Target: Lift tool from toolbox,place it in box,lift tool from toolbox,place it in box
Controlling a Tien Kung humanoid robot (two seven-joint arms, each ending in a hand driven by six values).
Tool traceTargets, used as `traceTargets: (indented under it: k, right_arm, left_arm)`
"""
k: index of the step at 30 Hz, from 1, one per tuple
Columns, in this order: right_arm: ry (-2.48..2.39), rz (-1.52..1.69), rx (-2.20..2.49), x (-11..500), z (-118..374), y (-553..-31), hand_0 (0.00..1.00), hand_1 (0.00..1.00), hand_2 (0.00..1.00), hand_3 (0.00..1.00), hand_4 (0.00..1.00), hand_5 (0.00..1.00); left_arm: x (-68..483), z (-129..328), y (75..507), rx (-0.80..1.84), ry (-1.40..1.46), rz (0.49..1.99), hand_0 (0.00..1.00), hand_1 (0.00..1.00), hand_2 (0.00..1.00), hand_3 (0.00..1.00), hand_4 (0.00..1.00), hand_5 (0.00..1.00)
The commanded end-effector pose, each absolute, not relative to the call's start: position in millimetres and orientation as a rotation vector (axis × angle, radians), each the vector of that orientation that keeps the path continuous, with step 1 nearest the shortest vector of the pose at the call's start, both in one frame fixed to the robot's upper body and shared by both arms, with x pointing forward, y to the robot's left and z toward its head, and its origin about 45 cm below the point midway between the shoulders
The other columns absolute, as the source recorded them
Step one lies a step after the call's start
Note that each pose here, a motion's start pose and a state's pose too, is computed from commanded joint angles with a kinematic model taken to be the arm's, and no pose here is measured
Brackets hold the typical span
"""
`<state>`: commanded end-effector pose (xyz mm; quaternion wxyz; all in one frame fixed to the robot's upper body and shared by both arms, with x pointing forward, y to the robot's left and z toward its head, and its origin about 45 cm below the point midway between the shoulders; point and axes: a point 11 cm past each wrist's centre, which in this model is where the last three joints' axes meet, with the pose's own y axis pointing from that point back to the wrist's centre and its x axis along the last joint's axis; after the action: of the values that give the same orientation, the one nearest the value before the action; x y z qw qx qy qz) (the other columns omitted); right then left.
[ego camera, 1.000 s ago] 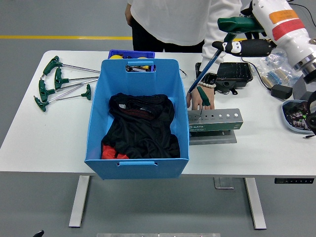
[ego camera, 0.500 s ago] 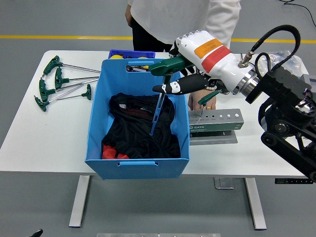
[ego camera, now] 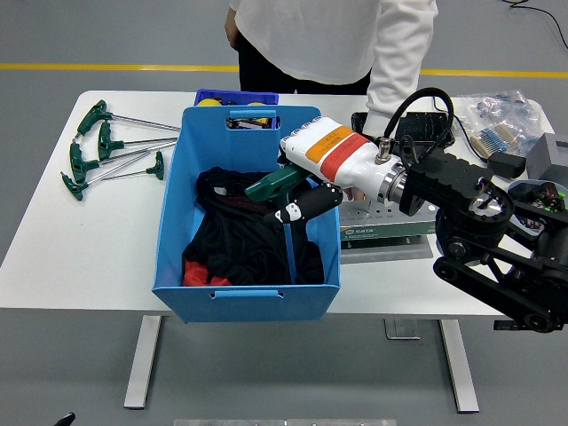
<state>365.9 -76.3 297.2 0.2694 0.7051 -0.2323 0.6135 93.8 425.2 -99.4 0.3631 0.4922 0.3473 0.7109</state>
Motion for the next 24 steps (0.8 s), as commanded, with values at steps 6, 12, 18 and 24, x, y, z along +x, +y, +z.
traceTargets:
  k: [6, 12, 18, 24]
  right_arm:
    - [-0.624, 1.658, 1.916, 366, 298, -74, 0.853, 0.785, 0.827, 0.827, 0.998, 0.746]
    - [-0.639, 1.658, 1.914, 368, 298, -75, 0.889, 0.82, 0.85, 0.852, 0.998, 0.748]
    - [-0.649, 1.64, 1.917, 371, 295, -77, 0.9, 0.825, 0.851, 0.855, 0.998, 0.76]
    - [-0.678, 1.622, 1.876, 383, 292, -88, 0.895, 0.81, 0.832, 0.812, 0.998, 0.786]
  left_arm:
    - [95, -99, 425, 1.266, 0.891, 1.829, 0.719, 0.718, 0.748, 0.642, 0.632, 0.527]
    - [95, -99, 425, 1.267, 0.892, 1.83, 0.719, 0.718, 0.745, 0.643, 0.633, 0.526]
    - [94, -99, 425, 1.27, 0.892, 1.828, 0.72, 0.718, 0.745, 0.643, 0.633, 0.526]
    - [94, -99, 426, 1.274, 0.889, 1.825, 0.72, 0.718, 0.745, 0.642, 0.632, 0.526]
